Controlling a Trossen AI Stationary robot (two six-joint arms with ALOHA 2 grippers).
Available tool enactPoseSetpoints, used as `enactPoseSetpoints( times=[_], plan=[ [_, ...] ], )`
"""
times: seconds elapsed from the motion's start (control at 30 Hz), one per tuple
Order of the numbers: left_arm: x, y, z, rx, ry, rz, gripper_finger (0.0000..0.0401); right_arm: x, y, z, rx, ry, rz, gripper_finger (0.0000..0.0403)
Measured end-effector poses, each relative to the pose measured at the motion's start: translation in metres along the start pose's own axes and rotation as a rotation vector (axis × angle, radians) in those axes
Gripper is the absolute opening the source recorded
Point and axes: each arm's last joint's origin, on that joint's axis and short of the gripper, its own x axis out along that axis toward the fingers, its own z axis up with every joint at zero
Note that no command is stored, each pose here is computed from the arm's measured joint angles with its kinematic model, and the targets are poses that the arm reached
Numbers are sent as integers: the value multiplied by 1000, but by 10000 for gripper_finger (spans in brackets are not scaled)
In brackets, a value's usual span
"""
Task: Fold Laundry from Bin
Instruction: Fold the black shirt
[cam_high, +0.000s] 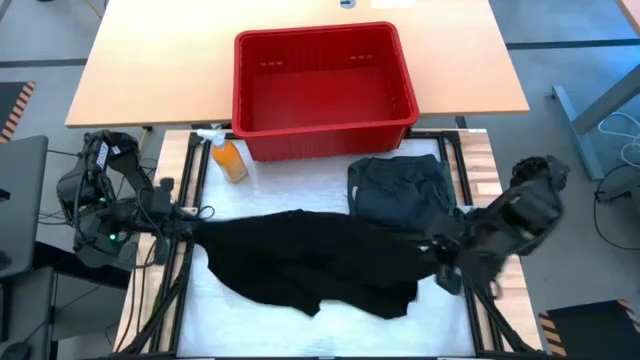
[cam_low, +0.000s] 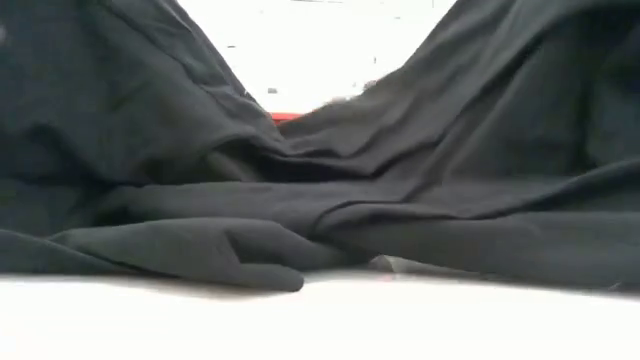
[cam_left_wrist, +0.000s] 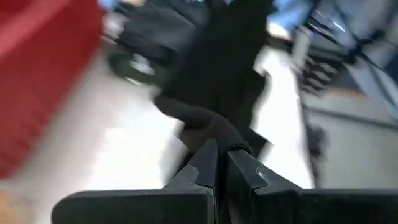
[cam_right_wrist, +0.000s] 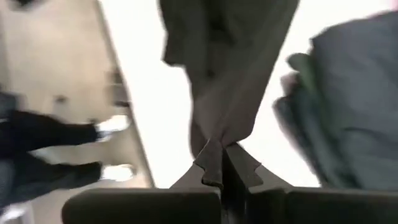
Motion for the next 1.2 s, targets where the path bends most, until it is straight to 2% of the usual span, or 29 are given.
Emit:
enactPoseSetpoints(
  times=[0.1, 0.2, 0.27, 0.37, 0.43, 0.5, 0.6, 0.67, 0.77, 0.87, 0.9, 1.0, 1.1, 1.2],
  plan=[
    [-2, -13, 1, 8, 76, -154, 0, -21, 13, -2, -30, -43, 161, 17],
    [-8, -32, 10, 17, 41, -355, 0, -41, 27, -5, -82, -121, 325, 17],
    [-14, -47, 21, 57, -52, -501, 0, -52, 36, -7, -137, -212, 405, 17],
    [-26, -68, 39, 174, -260, -688, 0, -68, 46, -10, -247, -369, 463, 17],
    [-33, -77, 48, 249, -395, -764, 0, -76, 50, -12, -306, -456, 473, 17],
    [-39, -79, 53, 289, -480, -792, 0, -79, 52, -14, -352, -499, 460, 17],
    [-40, -78, 55, 314, -503, -791, 0, -78, 50, -17, -372, -505, 428, 17],
    [-39, -75, 53, 310, -486, -753, 0, -75, 45, -18, -354, -495, 368, 17],
    [-36, -63, 50, 253, -414, -627, 0, -63, 29, -17, -286, -450, 206, 17],
    [-28, -43, 36, 158, -285, -436, 0, -43, 11, -16, -162, -374, 4, 17],
    [-24, -37, 30, 132, -241, -377, 0, -34, 11, -14, -122, -369, -31, 17],
    [-17, -22, 15, 71, -150, -241, 0, -6, 11, -9, -160, -366, -121, 17],
    [-15, -14, 11, 39, -156, -158, 0, 11, 5, -3, -129, -361, -206, 17],
    [-17, -10, 15, 48, -223, -130, 0, 17, -1, 7, -95, -364, -243, 17]
  ],
)
